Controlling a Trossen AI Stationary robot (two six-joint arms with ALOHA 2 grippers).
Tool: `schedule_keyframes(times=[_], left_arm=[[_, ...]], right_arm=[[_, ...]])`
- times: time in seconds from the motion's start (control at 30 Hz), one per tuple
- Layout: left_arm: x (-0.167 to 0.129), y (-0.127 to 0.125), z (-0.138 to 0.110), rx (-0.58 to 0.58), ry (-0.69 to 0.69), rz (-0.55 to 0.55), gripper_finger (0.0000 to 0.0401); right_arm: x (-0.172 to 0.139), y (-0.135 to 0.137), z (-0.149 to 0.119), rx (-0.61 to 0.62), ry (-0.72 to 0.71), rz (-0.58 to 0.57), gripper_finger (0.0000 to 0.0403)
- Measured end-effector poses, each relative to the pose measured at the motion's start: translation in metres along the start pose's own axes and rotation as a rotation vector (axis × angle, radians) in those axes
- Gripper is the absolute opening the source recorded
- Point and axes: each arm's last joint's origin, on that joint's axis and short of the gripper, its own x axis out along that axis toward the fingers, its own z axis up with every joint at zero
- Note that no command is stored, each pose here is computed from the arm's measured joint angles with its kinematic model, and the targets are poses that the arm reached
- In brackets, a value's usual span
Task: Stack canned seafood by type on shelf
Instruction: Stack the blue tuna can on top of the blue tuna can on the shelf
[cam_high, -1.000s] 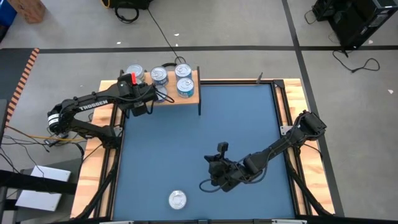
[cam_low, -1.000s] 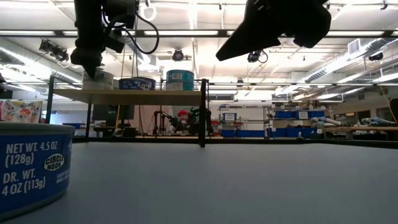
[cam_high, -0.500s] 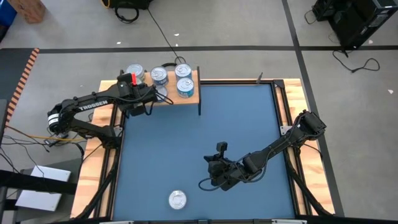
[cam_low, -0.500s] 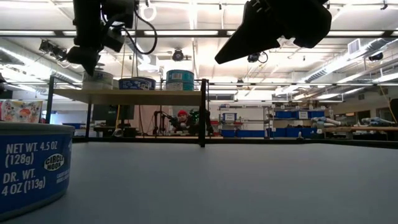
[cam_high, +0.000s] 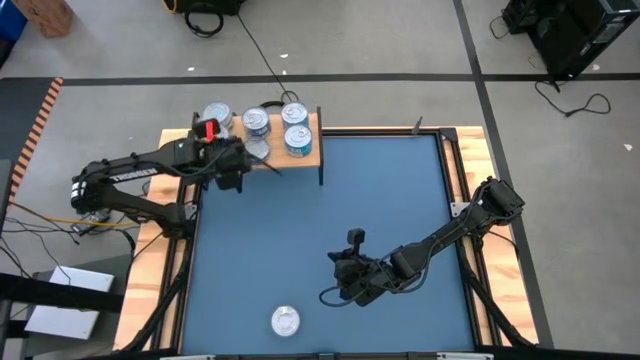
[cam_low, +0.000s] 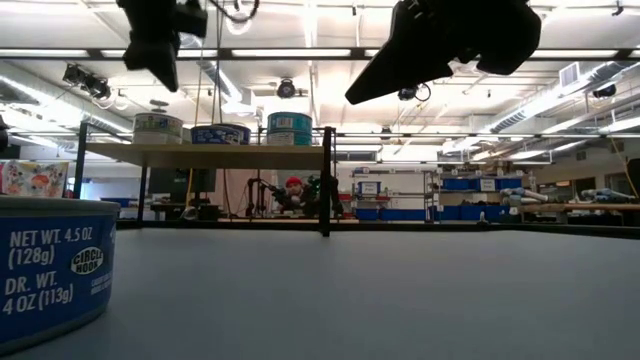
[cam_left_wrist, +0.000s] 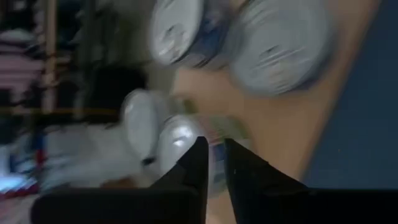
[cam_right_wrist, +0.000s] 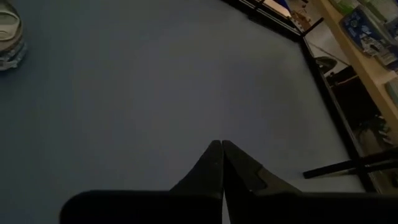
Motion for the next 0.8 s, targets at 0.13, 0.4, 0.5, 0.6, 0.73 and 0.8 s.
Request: schedule_keyframes(times=[0.13,0.4,0.5,0.6,0.73,0.8], left_arm=[[-0.018,-0.012,0.001,-0.004,-0.123,-0.156,0.0032],[-0.056,-0.043,0.008,0.023,-0.363,-0.345,0.0004],[-0.069,-0.052,0.008,0.002,-0.427,-0.401,0.0003],[-0.081,-0.061,0.006,-0.013,-0.476,-0.467,0.0003],[-0.092,-0.080,0.005,-0.020,-0.564,-0.555,0.0003],[-0.095,-0.091,0.002,0.008,-0.591,-0.609,0.0003]], right_arm=[[0.002,-0.001,0.001,0.052,-0.002,0.013,0.0012],[0.011,-0.009,0.002,0.158,0.014,0.057,0.0017],[0.012,-0.010,0.004,0.173,0.005,0.068,0.0007],[0.016,-0.007,0.001,0.193,-0.047,0.096,0.0005],[0.023,-0.004,-0.009,0.231,-0.134,0.164,0.0007],[0.027,-0.004,-0.018,0.245,-0.147,0.177,0.0005]])
